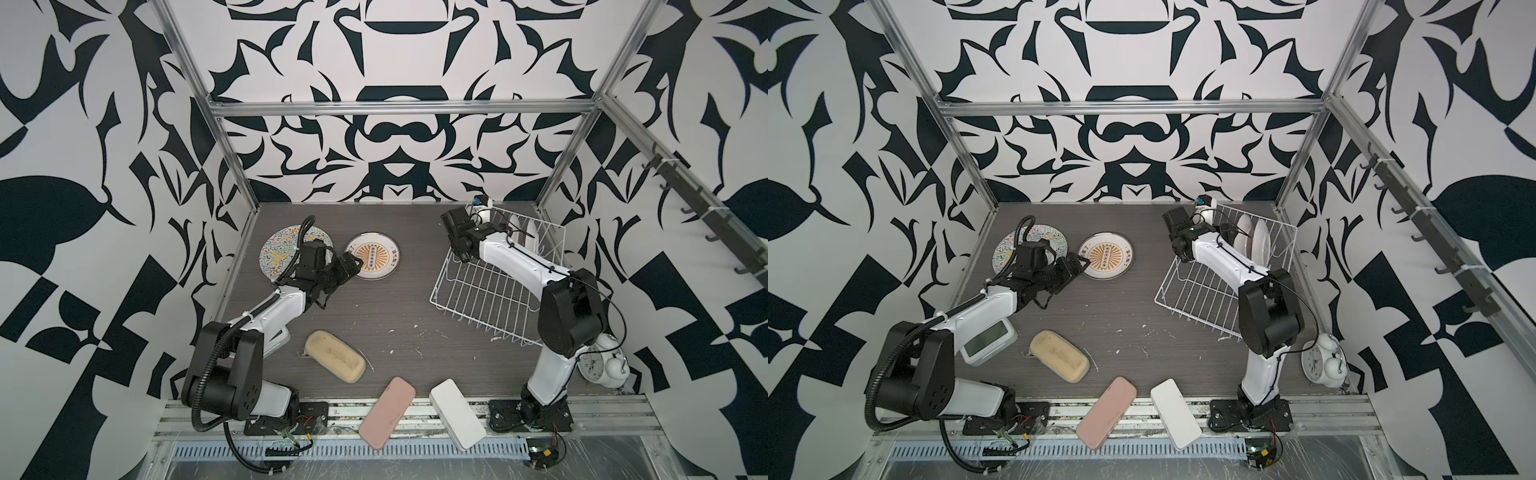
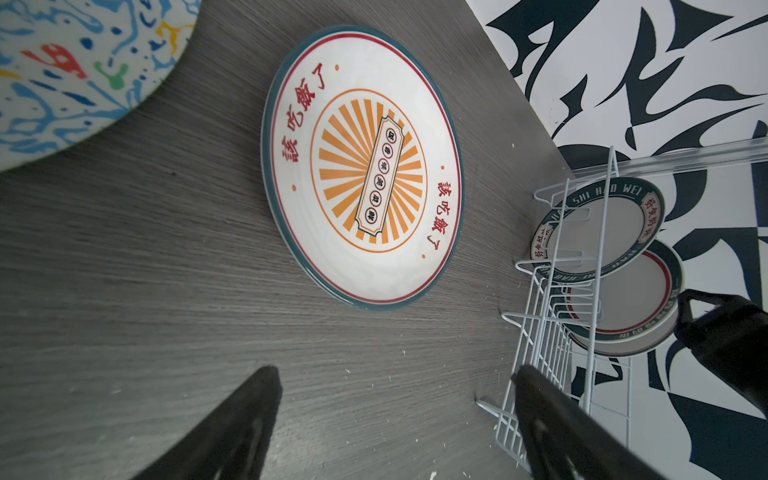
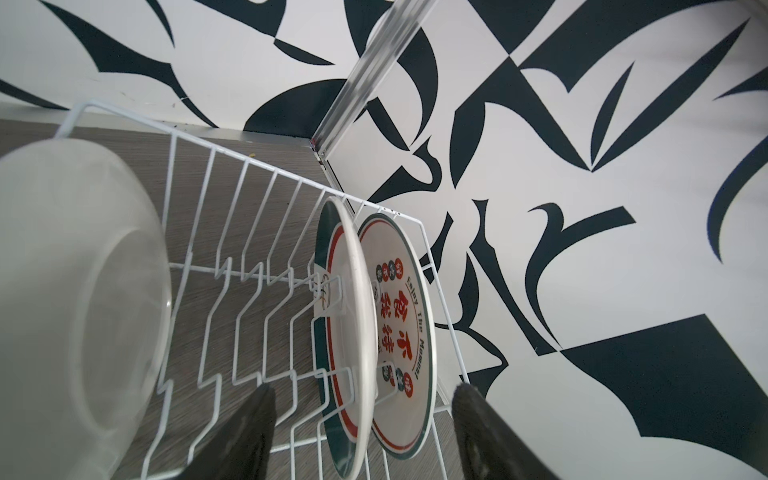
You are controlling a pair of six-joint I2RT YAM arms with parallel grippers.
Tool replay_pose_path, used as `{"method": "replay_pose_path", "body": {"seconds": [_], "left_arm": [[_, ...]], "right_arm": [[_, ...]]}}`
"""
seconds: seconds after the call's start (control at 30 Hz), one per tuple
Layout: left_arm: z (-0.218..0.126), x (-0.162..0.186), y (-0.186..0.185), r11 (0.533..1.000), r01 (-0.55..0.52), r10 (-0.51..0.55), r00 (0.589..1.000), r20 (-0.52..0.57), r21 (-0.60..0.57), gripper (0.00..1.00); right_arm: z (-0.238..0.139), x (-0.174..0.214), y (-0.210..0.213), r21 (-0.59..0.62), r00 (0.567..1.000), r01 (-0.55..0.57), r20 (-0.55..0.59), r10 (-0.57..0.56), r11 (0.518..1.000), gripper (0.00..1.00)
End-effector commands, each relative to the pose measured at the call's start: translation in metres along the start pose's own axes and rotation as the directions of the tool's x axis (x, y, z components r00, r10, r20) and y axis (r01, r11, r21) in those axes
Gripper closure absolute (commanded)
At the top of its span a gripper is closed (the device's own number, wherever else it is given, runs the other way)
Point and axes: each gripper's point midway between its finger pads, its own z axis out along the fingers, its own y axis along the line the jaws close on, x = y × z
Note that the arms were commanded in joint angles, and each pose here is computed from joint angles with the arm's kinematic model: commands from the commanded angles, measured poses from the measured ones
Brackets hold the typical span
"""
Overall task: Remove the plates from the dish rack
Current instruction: 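Lower the right gripper onto the rim of the green-rimmed plate in the rack, then close the right gripper on the green-rimmed plate's rim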
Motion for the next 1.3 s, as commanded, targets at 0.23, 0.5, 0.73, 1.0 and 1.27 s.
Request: {"method": "replay_pose_path", "body": {"seconds": [0.23, 0.5, 0.73, 1.0, 1.27], "left_arm": [[0.001, 0.003, -0.003, 1.000, 0.016, -0.016, 1.000, -0.018, 0.017, 0.08], [0.005, 0.011, -0.007, 0.999, 0.020, -0.019, 0.999, -0.035, 0.026, 0.08], [0.004, 0.011, -0.010, 0.999, 0.017, -0.016, 0.999, -0.036, 0.032, 0.08], [0.004, 0.013, -0.011, 0.999, 0.019, -0.017, 0.999, -0.041, 0.038, 0.08], [0.002, 0.013, -0.012, 0.999, 0.022, -0.021, 0.999, -0.040, 0.041, 0.08]], "right_arm": [[0.023, 0.003, 0.005, -0.017, 0.998, -0.048, -0.031, 0.047, 0.999, 0.38], [0.036, 0.008, 0.010, 0.012, 0.998, -0.017, -0.053, 0.018, 1.000, 0.44], [0.041, 0.010, 0.006, 0.042, 0.998, 0.010, -0.061, -0.007, 0.999, 0.45], [0.046, 0.011, 0.002, 0.071, 0.998, 0.036, -0.060, -0.032, 0.997, 0.52], [0.045, 0.011, 0.002, 0.063, 0.998, 0.046, -0.047, -0.043, 0.997, 0.55]]}}
